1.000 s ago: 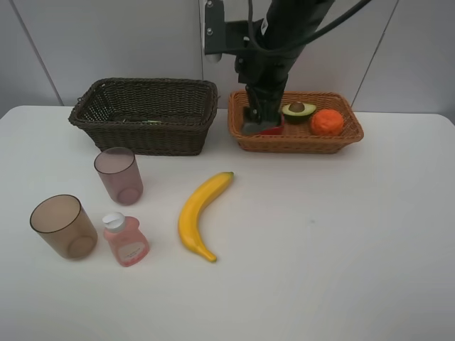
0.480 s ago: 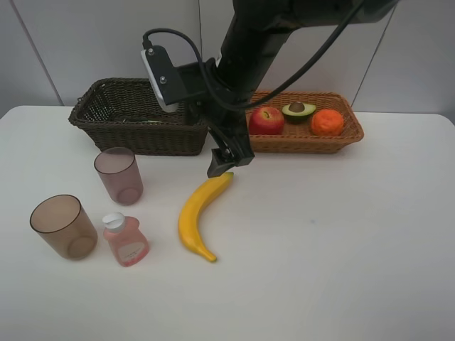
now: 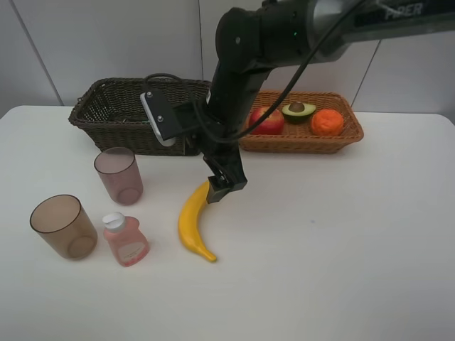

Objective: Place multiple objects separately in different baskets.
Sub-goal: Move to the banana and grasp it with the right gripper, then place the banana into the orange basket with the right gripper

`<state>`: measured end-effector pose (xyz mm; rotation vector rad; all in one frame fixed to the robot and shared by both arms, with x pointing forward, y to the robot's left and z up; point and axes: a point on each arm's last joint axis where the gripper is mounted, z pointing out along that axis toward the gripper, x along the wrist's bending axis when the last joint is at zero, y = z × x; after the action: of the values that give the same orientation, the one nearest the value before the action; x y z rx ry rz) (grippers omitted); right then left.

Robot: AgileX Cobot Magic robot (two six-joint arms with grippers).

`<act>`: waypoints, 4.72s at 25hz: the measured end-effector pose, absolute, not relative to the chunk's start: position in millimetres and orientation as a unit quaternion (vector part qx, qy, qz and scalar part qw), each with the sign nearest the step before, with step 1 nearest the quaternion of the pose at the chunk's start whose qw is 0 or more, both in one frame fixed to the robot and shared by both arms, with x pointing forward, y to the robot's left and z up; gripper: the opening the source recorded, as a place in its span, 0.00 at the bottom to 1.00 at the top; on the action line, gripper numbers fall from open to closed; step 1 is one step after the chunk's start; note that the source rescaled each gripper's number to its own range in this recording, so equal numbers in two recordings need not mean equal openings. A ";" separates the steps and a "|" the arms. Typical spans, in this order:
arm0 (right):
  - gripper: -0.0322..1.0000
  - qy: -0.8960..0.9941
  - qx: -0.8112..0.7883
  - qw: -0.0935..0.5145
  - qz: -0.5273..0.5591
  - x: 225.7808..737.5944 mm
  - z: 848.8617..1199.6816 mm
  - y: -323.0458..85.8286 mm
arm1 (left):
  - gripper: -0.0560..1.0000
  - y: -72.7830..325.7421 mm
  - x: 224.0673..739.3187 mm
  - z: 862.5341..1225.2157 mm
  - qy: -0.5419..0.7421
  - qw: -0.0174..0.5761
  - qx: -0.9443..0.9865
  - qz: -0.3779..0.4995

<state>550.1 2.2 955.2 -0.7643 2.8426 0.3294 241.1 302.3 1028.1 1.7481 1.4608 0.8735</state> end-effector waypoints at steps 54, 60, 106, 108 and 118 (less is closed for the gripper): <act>0.96 0.961 -0.251 0.053 0.098 554.3 881.9 15.1 | 1.00 302.3 241.1 1028.1 0.562 0.344 0.673 0.336; 0.89 0.962 -0.251 0.049 0.095 554.3 876.5 15.1 | 1.00 302.3 241.1 1028.1 0.562 0.344 0.673 0.336; 0.03 0.969 -0.247 0.007 0.027 578.2 947.4 -3.5 | 1.00 302.3 241.1 1028.1 0.562 0.344 0.673 0.336; 0.03 0.972 -0.233 0.018 0.033 585.7 959.0 -14.1 | 1.00 302.3 241.1 1028.1 0.562 0.344 0.673 0.336; 0.03 0.987 -0.139 0.067 0.043 626.1 1000.6 -85.8 | 1.00 302.3 241.1 1028.1 0.562 0.344 0.673 0.336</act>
<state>626.1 -85.8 1000.6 -0.4200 2.9761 0.1306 241.1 302.3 1028.1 1.7481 1.4608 0.8735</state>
